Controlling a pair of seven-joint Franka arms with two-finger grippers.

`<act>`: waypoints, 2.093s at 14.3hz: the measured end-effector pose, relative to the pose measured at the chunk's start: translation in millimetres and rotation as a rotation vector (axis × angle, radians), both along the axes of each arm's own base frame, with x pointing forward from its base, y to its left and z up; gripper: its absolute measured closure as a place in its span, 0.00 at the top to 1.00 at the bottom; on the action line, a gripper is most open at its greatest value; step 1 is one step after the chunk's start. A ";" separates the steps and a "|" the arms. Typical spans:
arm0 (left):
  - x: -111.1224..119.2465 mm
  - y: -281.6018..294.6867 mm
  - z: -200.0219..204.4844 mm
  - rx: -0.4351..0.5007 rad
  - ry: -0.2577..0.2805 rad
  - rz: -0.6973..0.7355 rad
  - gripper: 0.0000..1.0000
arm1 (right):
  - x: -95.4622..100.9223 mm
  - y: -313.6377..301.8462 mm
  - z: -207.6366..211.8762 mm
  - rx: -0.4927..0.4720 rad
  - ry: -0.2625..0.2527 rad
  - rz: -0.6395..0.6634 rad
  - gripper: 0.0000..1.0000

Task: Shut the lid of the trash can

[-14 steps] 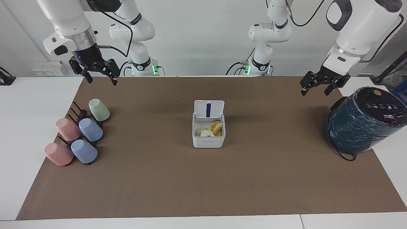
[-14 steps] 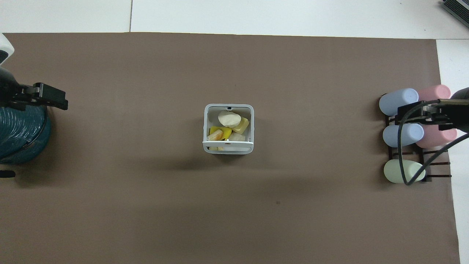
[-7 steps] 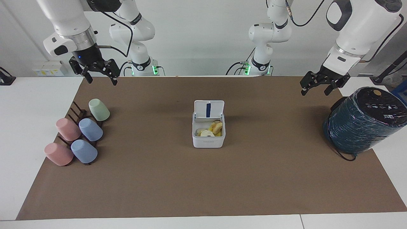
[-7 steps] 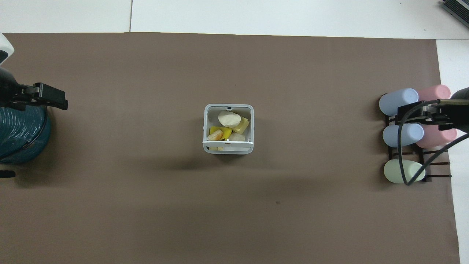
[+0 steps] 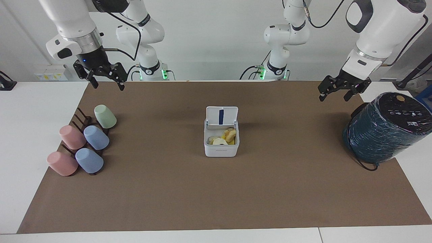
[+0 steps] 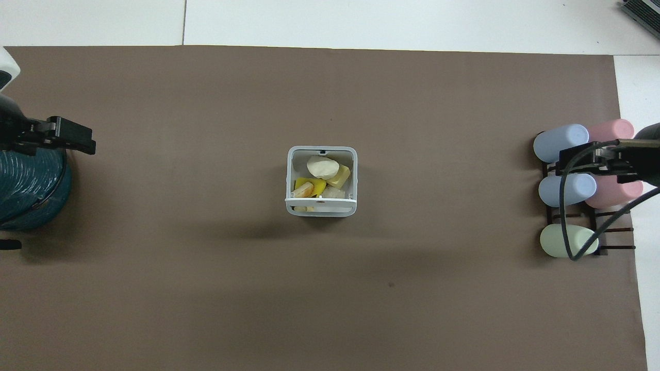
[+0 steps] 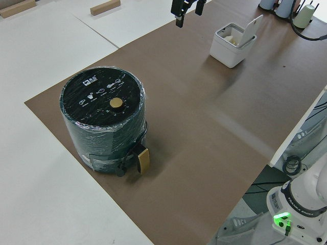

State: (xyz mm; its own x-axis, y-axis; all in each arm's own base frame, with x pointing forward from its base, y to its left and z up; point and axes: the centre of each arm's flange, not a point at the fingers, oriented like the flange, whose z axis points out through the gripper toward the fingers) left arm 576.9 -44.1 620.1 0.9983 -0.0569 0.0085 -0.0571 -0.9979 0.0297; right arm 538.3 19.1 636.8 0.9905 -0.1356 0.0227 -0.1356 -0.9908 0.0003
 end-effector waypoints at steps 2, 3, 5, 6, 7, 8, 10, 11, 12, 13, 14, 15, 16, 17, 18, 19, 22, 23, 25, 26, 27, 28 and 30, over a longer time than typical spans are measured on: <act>-0.4 -3.5 -0.2 0.000 0.001 -0.006 1.00 | 0.0 0.0 0.0 0.000 0.000 0.000 1.00; -0.9 -6.5 -1.2 -0.001 0.003 -0.012 1.00 | 0.0 0.0 0.0 0.000 0.000 0.000 1.00; -3.6 -18.9 -4.0 0.000 0.010 -0.033 1.00 | 0.0 0.0 0.0 0.000 0.000 0.000 1.00; -6.1 -27.8 -5.3 0.000 0.014 -0.043 1.00 | 0.0 0.0 0.0 0.000 0.000 0.000 1.00; -9.3 -38.4 -7.0 0.001 0.019 -0.049 1.00 | 0.0 0.0 0.0 0.000 0.000 0.000 1.00; -13.1 -49.5 -9.2 0.001 0.025 -0.050 1.00 | 0.0 0.0 0.0 0.000 0.000 0.000 1.00; -26.9 -82.8 -18.6 0.005 0.042 -0.044 1.00 | 0.0 -0.1 0.0 0.000 0.000 0.000 1.00; -36.4 -101.5 -26.0 0.008 0.047 -0.032 0.99 | 0.0 -0.1 0.0 0.000 0.000 0.000 1.00; -46.9 -118.3 -35.0 0.011 0.052 -0.021 0.98 | 0.0 -0.1 0.0 0.000 0.000 0.000 1.00; -58.8 -133.3 -44.6 0.014 0.059 -0.014 0.98 | 0.0 -0.1 0.0 0.000 0.000 0.000 1.00; -70.6 -146.1 -52.8 0.019 0.066 -0.009 0.93 | 0.0 -0.1 0.0 0.000 0.000 0.000 1.00; -82.8 -158.2 -59.2 0.023 0.073 -0.003 0.78 | 0.0 -0.1 0.0 0.000 0.000 0.000 1.00; -93.7 -169.3 -63.4 0.027 0.078 0.000 0.67 | 0.0 -0.1 0.0 0.000 0.000 0.000 1.00; -103.7 -180.8 -65.6 0.027 0.077 0.002 0.67 | 0.0 -0.1 0.0 0.000 0.000 0.000 1.00; -113.3 -192.9 -67.2 0.023 0.074 0.005 0.63 | 0.0 -0.1 0.0 0.000 0.000 0.000 1.00; -121.7 -204.0 -68.7 0.019 0.067 0.008 0.49 | 0.0 -0.1 0.0 0.000 0.000 0.000 1.00; -144.3 -235.1 -81.0 0.001 0.038 0.029 0.34 | 0.0 -0.1 0.0 0.000 0.000 0.000 1.00; -150.9 -245.3 -87.0 -0.005 0.029 0.036 0.31 | 0.0 -0.1 0.0 0.000 0.000 0.000 1.00; -161.5 -262.7 -97.3 -0.019 0.015 0.045 0.28 | 0.0 -0.1 0.0 0.000 0.000 0.000 1.00; -166.3 -270.0 -101.1 -0.029 0.011 0.048 0.28 | 0.0 -0.1 0.0 0.000 0.000 0.000 1.00; -170.8 -276.4 -104.6 -0.037 0.009 0.052 0.28 | 0.0 -0.1 0.0 0.000 0.000 0.000 1.00; -175.3 -282.5 -107.4 -0.043 0.007 0.056 0.28 | 0.0 -0.1 0.0 0.000 0.000 0.000 1.00; -183.7 -294.1 -111.0 -0.054 0.000 0.064 0.26 | 0.0 -0.1 0.0 0.000 0.000 0.000 1.00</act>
